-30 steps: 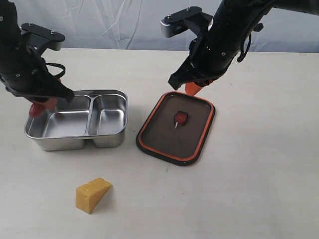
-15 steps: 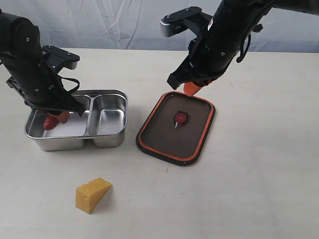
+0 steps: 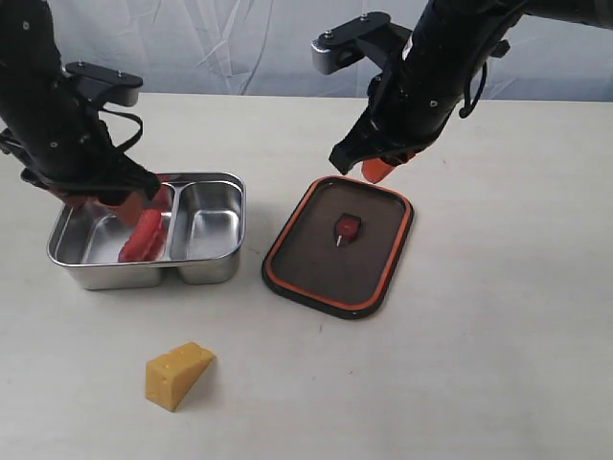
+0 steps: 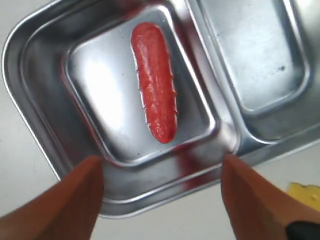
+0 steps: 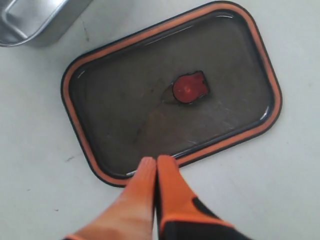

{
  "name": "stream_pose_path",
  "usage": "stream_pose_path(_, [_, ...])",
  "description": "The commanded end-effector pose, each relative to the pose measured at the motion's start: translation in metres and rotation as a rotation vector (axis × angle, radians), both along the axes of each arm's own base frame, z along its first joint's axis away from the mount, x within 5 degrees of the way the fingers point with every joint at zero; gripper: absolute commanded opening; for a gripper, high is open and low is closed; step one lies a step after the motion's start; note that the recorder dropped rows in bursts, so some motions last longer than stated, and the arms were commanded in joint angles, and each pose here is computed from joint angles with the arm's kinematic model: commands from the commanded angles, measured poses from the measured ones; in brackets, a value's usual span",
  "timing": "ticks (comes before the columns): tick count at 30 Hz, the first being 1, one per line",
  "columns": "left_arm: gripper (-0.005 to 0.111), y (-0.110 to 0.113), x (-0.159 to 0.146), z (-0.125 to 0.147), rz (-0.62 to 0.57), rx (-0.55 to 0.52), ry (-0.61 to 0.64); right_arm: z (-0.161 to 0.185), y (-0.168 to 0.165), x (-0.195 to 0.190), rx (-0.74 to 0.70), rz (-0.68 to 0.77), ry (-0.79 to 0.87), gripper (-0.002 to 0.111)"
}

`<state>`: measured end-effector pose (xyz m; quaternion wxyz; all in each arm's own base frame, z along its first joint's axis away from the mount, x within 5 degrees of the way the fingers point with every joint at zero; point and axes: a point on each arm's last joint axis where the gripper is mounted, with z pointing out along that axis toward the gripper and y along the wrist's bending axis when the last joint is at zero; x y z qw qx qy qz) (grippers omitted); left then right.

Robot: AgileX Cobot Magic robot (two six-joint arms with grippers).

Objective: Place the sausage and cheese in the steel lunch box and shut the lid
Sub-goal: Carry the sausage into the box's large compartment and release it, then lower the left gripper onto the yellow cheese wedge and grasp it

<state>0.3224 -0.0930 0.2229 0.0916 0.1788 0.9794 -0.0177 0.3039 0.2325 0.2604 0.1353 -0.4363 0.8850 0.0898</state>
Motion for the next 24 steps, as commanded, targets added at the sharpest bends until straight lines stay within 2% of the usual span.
stream_pose_path(1, [0.064, -0.002, -0.019, 0.032, 0.001, -0.094, 0.014, 0.009, -0.014, 0.007, 0.014, -0.076, -0.028, 0.000])
stream_pose_path(4, [0.064, -0.008, -0.035, 0.040, -0.036, -0.196, 0.055, 0.013, -0.030, 0.016, 0.029, -0.136, -0.034, 0.000])
stream_pose_path(7, [0.064, -0.017, -0.049, 0.034, -0.068, -0.293, 0.112, 0.016, -0.046, 0.024, 0.035, -0.185, -0.042, 0.000])
stream_pose_path(15, [0.064, -0.038, -0.090, -0.008, -0.162, -0.233, 0.282, 0.016, -0.069, 0.036, 0.031, -0.253, -0.047, 0.000])
stream_pose_path(24, [0.064, -0.058, -0.104, -0.024, -0.265, -0.170, 0.204, 0.016, -0.068, 0.037, 0.043, -0.254, -0.047, 0.000])
